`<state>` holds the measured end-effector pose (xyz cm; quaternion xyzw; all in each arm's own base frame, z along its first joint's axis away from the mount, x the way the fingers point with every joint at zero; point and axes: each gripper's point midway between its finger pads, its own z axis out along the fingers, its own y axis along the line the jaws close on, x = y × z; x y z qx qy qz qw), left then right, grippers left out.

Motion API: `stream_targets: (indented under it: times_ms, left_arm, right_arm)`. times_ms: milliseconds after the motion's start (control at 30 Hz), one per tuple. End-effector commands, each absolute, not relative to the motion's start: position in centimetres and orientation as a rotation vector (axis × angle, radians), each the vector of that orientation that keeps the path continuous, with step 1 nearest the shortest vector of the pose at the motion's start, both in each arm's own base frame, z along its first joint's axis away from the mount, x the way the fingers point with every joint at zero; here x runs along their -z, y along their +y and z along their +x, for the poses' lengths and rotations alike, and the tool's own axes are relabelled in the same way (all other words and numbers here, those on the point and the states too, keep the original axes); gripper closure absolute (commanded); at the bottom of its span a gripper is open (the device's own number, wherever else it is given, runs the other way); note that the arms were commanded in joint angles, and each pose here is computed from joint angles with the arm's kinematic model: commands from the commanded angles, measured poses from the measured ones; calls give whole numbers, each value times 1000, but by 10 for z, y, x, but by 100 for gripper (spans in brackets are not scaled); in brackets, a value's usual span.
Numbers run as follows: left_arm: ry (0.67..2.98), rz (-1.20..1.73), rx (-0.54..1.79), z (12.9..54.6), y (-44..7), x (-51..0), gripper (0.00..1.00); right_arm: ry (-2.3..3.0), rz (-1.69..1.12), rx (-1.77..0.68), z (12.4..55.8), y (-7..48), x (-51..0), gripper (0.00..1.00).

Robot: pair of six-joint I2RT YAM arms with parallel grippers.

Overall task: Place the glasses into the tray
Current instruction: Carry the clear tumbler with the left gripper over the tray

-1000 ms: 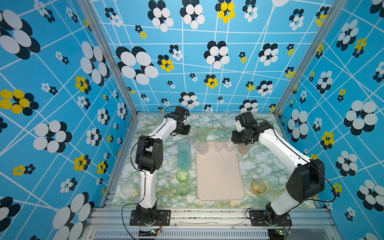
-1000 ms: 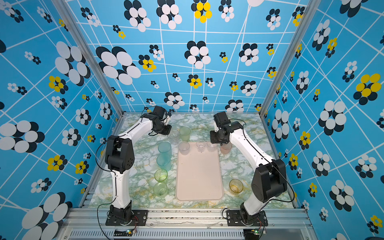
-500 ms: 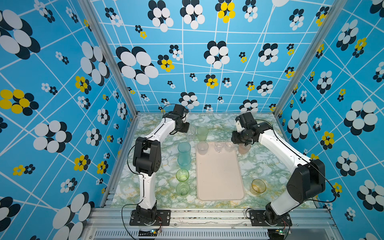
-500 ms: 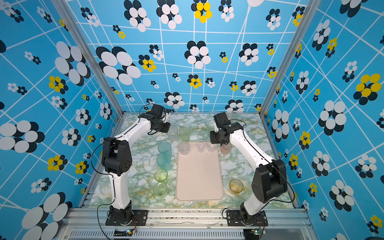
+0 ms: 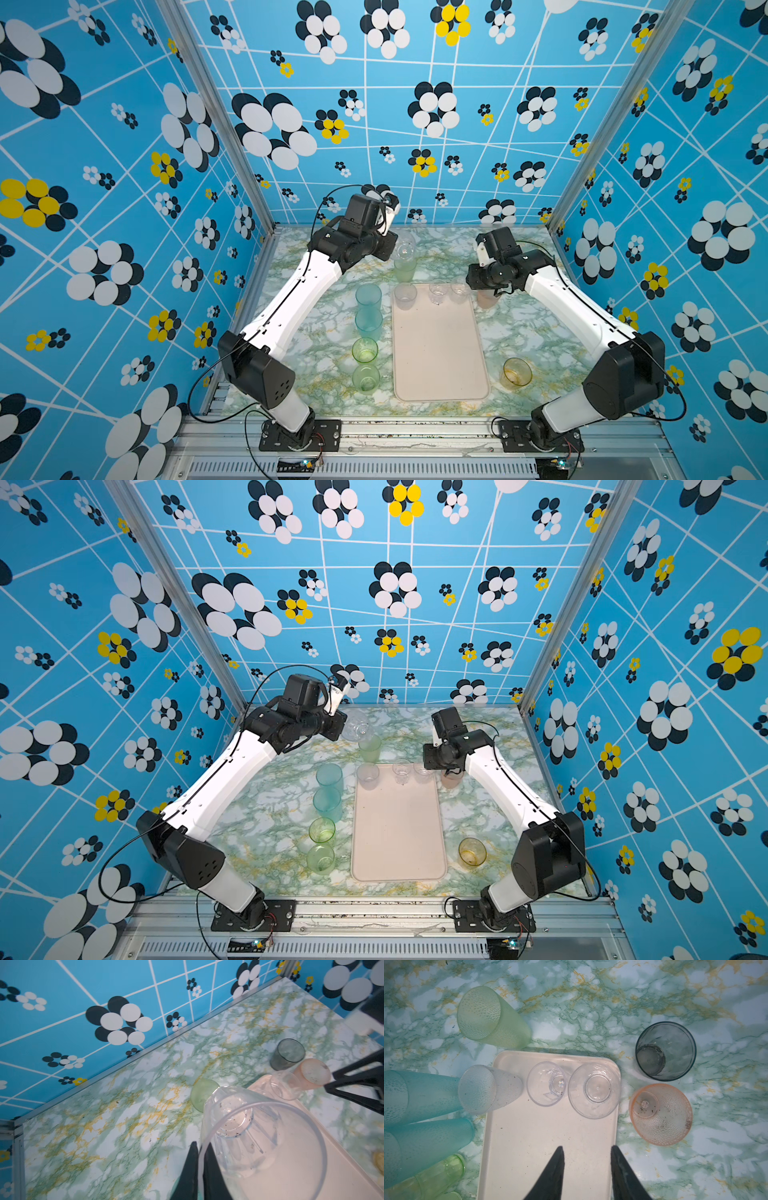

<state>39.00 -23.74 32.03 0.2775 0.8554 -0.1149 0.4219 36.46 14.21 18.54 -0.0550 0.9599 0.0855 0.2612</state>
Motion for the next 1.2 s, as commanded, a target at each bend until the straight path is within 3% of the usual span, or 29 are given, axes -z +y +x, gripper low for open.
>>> stream_targets:
  times_ms: [0,200,367,700,1167]
  left_arm:
    - [2293,793,251,354,-236,-282,99]
    - [2447,915,291,299,-252,-235,99]
    - [2536,951,349,287,-265,-194,98]
    - [2645,969,317,300,-272,-135,99]
    - [2704,920,293,321,-262,-99,99]
  right_arm:
    - [2569,-107,-223,360,135,-195,60]
    - [2568,-95,-229,358,132,-194,61]
    - [2575,-90,-258,362,137,-190,61]
    - [2589,-96,-250,359,136,-186,61]
    - [2604,-99,-243,364,137,-178,61]
